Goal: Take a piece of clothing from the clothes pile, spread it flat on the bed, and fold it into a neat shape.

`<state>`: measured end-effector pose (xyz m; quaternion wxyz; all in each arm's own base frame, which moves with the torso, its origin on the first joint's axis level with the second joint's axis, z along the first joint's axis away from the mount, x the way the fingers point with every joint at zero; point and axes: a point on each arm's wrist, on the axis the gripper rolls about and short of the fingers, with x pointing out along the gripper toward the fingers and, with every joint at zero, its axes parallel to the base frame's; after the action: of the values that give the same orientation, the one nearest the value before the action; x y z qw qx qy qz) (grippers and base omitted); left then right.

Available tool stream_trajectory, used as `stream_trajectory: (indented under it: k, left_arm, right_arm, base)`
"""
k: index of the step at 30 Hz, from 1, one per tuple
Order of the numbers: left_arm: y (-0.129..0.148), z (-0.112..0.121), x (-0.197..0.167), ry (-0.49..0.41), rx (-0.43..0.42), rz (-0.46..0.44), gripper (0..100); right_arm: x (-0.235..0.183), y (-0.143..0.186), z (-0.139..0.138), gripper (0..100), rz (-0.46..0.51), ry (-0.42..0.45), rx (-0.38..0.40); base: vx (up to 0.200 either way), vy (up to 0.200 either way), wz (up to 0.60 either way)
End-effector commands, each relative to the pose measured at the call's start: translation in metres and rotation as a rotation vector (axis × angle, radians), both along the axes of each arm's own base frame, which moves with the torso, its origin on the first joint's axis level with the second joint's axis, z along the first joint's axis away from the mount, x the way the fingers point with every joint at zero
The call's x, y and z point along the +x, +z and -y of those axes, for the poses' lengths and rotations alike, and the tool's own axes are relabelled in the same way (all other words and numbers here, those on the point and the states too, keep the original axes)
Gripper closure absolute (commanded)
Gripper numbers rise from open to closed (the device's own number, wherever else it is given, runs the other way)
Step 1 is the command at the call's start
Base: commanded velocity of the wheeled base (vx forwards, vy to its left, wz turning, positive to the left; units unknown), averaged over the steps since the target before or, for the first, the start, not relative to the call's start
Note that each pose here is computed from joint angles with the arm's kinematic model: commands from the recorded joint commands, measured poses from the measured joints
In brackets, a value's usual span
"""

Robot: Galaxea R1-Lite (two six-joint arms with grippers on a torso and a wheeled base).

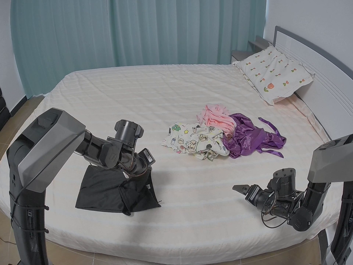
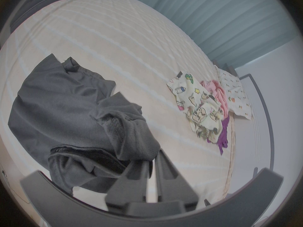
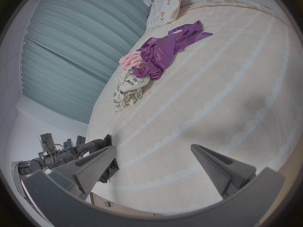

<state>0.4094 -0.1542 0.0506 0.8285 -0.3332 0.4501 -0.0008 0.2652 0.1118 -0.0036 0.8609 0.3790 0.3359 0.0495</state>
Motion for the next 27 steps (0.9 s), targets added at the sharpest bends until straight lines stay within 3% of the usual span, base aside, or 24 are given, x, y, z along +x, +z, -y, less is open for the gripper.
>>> stream_trajectory:
  k: [1,6,14,21,27]
  left_arm:
    - [-0.015,0.0,0.008,0.027,0.009,-0.014,0]
    - [-0.012,-0.001,0.008,0.054,-0.014,-0.018,0]
    - [0.045,-0.012,-0.008,0.057,-0.13,0.047,0]
    - [0.04,-0.036,-0.029,0.081,-0.141,-0.015,0]
    - [0.029,-0.064,-0.055,0.104,-0.218,-0.076,0]
  right_arm:
    - [0.0,-0.001,0.0,0,-0.002,0.001,-0.001]
    - [-0.001,-0.001,0.0,0,-0.005,0.001,-0.002]
    - [-0.001,-0.002,0.0,0,-0.006,0.002,-0.004]
    - [-0.001,-0.004,0.0,0,-0.014,0.002,-0.007]
    - [-0.001,-0.004,0.0,0,-0.014,0.002,-0.007]
  base:
    - [0.0,0.0,0.0]
    - [0.0,0.0,0.0]
    - [0.0,0.0,0.0]
    - [-0.057,0.0,0.0]
    - [-0.133,0.0,0.0]
